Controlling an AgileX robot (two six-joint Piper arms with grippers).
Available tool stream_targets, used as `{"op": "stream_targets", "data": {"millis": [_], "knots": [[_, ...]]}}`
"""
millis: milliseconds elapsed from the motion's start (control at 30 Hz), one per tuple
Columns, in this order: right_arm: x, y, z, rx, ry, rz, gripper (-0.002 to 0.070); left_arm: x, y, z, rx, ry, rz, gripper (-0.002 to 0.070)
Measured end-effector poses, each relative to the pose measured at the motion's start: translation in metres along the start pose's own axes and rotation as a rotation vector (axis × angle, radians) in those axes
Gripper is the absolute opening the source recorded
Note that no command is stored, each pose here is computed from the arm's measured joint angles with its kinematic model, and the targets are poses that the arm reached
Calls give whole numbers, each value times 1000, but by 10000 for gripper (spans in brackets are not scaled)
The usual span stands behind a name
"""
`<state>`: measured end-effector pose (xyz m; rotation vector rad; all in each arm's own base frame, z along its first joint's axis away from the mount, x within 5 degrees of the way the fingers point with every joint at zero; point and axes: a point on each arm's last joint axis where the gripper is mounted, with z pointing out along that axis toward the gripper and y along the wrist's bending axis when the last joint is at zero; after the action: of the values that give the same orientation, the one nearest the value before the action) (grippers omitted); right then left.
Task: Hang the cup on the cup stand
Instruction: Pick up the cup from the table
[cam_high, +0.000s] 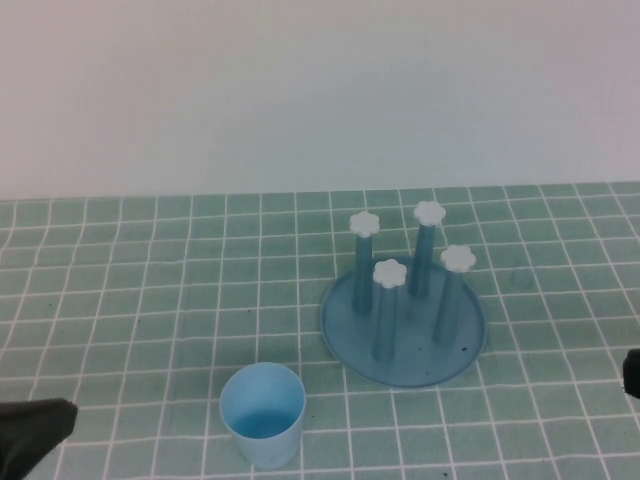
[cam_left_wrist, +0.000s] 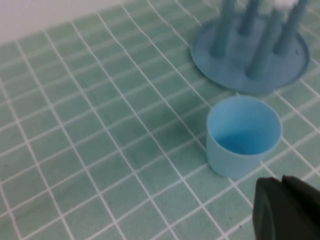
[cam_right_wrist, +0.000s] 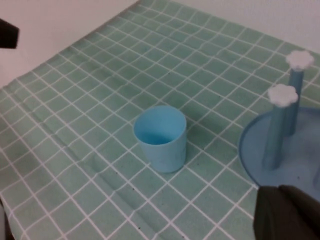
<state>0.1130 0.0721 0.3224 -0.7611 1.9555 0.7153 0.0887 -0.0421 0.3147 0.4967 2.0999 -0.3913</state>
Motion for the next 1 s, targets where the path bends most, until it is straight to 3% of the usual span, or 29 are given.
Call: {"op": "stream_targets", "data": {"millis": [300, 467, 567, 733, 900, 1000], "knots": [[-2, 5, 0, -57, -19, -80, -1, -41, 18, 41, 176, 245, 129, -3], [-2, 5, 0, -55, -22, -82, -1, -48, 17, 93, 302, 402, 140, -3], [-2, 5, 0, -56, -23, -81, -1, -48, 20, 128, 302, 503, 160, 10], [-2, 5, 0, -64, -19, -76, -1, -61, 33, 171, 241, 610, 126, 137], [-1, 6, 0, -72, -15, -75, -1, -71, 41, 208, 276, 716, 58, 296], [0, 6, 0, -68, -5, -69, 0, -72, 44, 223, 308, 780, 41, 337]]}}
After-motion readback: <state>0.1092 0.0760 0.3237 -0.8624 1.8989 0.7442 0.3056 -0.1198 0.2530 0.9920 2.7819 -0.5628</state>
